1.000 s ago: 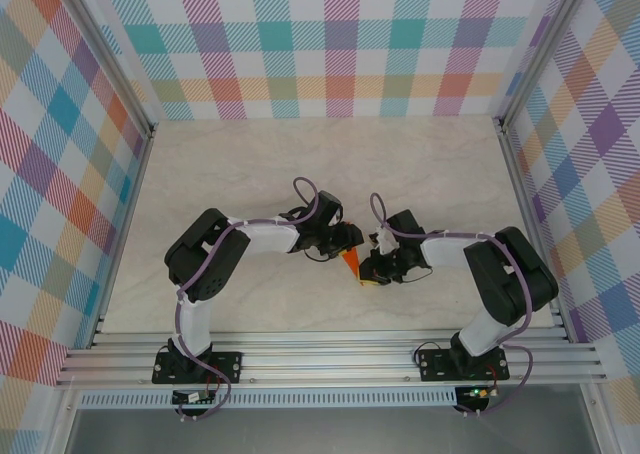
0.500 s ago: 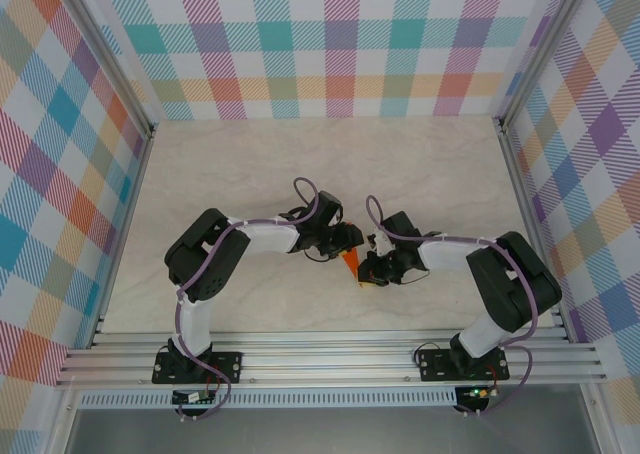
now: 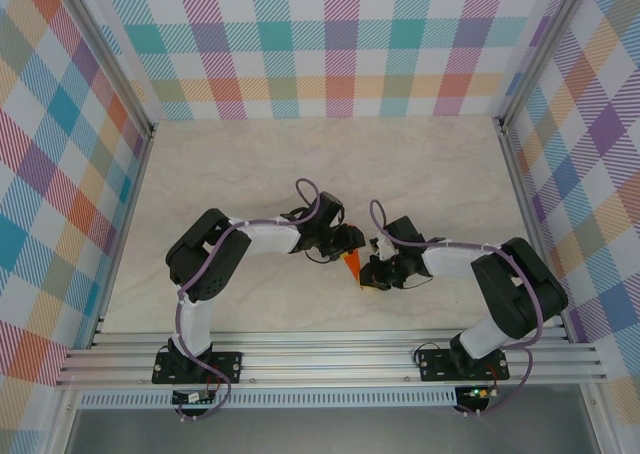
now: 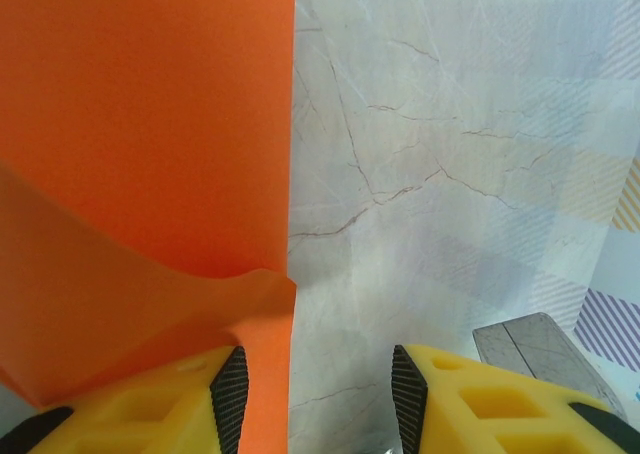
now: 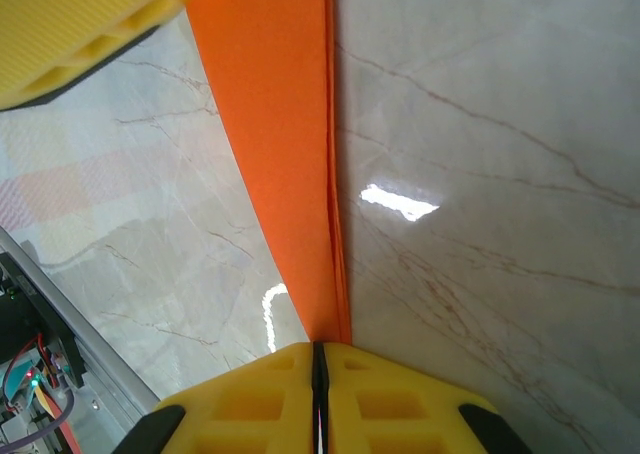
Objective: Fold a paper plane with a square sheet of paper (pick it up from the middle)
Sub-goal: Fold the wing for the fifth time at the center of the table.
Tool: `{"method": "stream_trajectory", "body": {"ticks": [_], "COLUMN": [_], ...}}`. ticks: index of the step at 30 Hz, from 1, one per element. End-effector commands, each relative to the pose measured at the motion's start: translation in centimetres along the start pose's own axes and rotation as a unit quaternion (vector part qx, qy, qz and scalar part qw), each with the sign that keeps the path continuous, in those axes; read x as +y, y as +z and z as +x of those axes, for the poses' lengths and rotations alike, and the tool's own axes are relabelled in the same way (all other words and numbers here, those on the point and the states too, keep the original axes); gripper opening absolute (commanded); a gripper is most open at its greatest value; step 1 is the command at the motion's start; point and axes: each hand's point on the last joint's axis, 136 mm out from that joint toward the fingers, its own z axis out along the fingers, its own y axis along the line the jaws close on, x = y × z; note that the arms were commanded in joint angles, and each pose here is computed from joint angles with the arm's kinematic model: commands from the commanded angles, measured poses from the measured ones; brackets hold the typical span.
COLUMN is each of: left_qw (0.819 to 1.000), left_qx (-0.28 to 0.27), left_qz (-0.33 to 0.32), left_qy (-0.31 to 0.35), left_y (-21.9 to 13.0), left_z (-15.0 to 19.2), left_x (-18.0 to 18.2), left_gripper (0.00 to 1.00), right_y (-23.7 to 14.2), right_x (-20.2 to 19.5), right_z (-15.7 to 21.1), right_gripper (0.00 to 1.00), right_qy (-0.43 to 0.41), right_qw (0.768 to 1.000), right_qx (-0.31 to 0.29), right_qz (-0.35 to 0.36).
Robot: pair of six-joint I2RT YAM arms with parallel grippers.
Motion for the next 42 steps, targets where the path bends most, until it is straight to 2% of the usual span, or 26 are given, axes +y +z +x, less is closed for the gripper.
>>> {"method": "stream_trajectory", "body": {"ticks": [1,9,12,19,27,30,32,38,42], "left_qw": [0.999,0.999,0.999,1.0,1.0,1.0,1.0,1.0,0.999], "left_qx": [-0.014,-0.009,-0.008,-0.002,0.0,0.001,0.002,-0.001,-0.004], "left_qz": [-0.041,-0.037,-0.035,-0.029,-0.023,-0.024,-0.022,-0.006,-0.003], "left_qy": [-0.004,-0.002,0.0,0.002,0.003,0.005,0.005,0.02,0.044], "left_y": [0.7,0.7,0.7,0.7,0.8,0.8,0.7,0.0,-0.9], "left_z": [-0.9,-0.9,-0.8,-0.6,-0.6,-0.7,-0.7,-1.0,-1.5], "left_x": [2.3,2.0,2.0,1.7,1.3,1.3,1.2,-0.4,-1.9], "left_gripper": [0.46,0.46,0.46,0.46,0.46,0.46,0.46,0.49,0.51], "right_y": [0.0,-0.6,-1.4,-3.2,-1.3,-0.4,0.3,1.5,1.8], "right_x": [-4.0,-3.8,-2.7,2.2,3.7,3.0,1.4,-3.4,-5.1], "right_z": [6.2,6.2,4.8,0.3,-3.3,-3.7,-3.4,-0.4,1.0], "right_gripper": [0.1,0.1,0.1,0.12,0.13,0.13,0.13,0.07,0.06], "right_qy": [0.078,0.077,0.057,0.021,0.038,0.046,0.054,0.079,0.087], "right_qw": [0.991,0.991,0.995,0.999,0.998,0.997,0.998,0.993,0.99], "right_qx": [0.09,0.082,0.052,-0.024,-0.049,-0.047,-0.041,0.005,0.021], "right_qz": [0.067,0.068,0.066,0.009,-0.032,-0.027,0.002,0.086,0.108]}}
